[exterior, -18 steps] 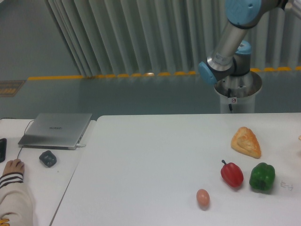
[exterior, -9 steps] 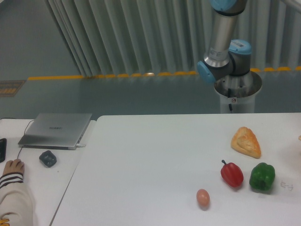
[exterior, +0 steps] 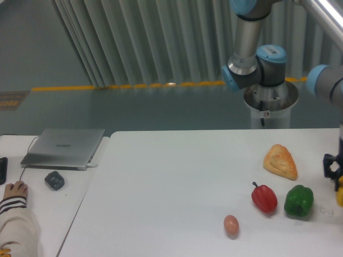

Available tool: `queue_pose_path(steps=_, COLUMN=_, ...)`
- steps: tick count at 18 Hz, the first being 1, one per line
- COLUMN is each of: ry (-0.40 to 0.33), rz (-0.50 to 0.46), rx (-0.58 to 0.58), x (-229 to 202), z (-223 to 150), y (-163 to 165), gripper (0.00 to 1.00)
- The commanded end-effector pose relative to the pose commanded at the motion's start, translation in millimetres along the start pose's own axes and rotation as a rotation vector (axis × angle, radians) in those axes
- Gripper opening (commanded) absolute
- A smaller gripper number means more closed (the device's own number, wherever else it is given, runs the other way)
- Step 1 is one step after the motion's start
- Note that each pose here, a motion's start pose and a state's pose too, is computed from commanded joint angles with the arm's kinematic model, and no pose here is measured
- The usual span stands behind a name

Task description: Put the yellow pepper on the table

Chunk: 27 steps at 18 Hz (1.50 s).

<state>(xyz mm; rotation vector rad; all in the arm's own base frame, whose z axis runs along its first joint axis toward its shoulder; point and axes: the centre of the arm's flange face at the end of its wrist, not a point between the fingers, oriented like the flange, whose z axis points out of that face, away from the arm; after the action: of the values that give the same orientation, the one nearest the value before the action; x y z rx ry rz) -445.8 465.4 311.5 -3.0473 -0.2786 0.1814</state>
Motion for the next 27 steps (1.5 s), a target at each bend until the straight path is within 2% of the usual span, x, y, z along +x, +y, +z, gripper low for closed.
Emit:
queue_pose_path(steps=4, ry=0.017, rz=0.035, rx=-0.044, x=7.5, z=19.1, y=8.4, gripper=0.34)
queue_pose_path(steps=5, ry=0.021, rz=0.035, rx=-0.047, x=7.3, z=22.8, y=8.1, gripper=0.38)
queue_pose_path(steps=6, ry=0.026, rz=0.035, rx=-0.053, x=6.4, z=28.4, y=7.1, gripper=0.49)
queue_pose_path(steps=7, ry=0.025, rz=0.035, rx=-0.052, x=5.2, z=28.5, y=5.9, gripper=0.51)
queue_pose_path(steps=8, ry=0.025, rz=0.035, rx=-0.052, x=4.8, z=28.8, y=5.5, gripper=0.65)
queue_pose_path(steps=9, ry=0.023, rz=0.040, rx=-0.049, x=4.1, z=27.5, y=4.8, gripper=0.88)
queue_pose_path(steps=10, ry=0.015, rz=0.049, rx=-0.042, x=3.0, z=22.6, y=3.8, gripper=1.00)
queue_pose_path(steps=12, ry=0.004, rz=0.056, rx=-0.031, x=1.7, z=12.7, y=2.8, gripper=1.00)
queue_pose_path(steps=16, ry=-0.037, rz=0.137, rx=0.015, x=-7.0, z=-27.1, y=7.3, gripper=1.00)
queue_pose_path(steps=18, ry=-0.060, rz=0.143, rx=0.026, x=-16.5, z=-44.1, y=4.5, gripper=1.00)
queue_pose_path(steps=21, ry=-0.056, rz=0.155, rx=0.018, x=-22.4, z=-60.7, y=-0.4, gripper=1.00)
queue_pose_path(steps=24, ry=-0.070, rz=0.343, rx=0.028, x=-24.8, z=-74.3, y=-1.9, gripper=1.00)
queue_pose_path(steps=27, ry=-0.039, rz=0.492, rx=0.008, x=-34.8, z=-79.6, y=7.7, gripper=1.00)
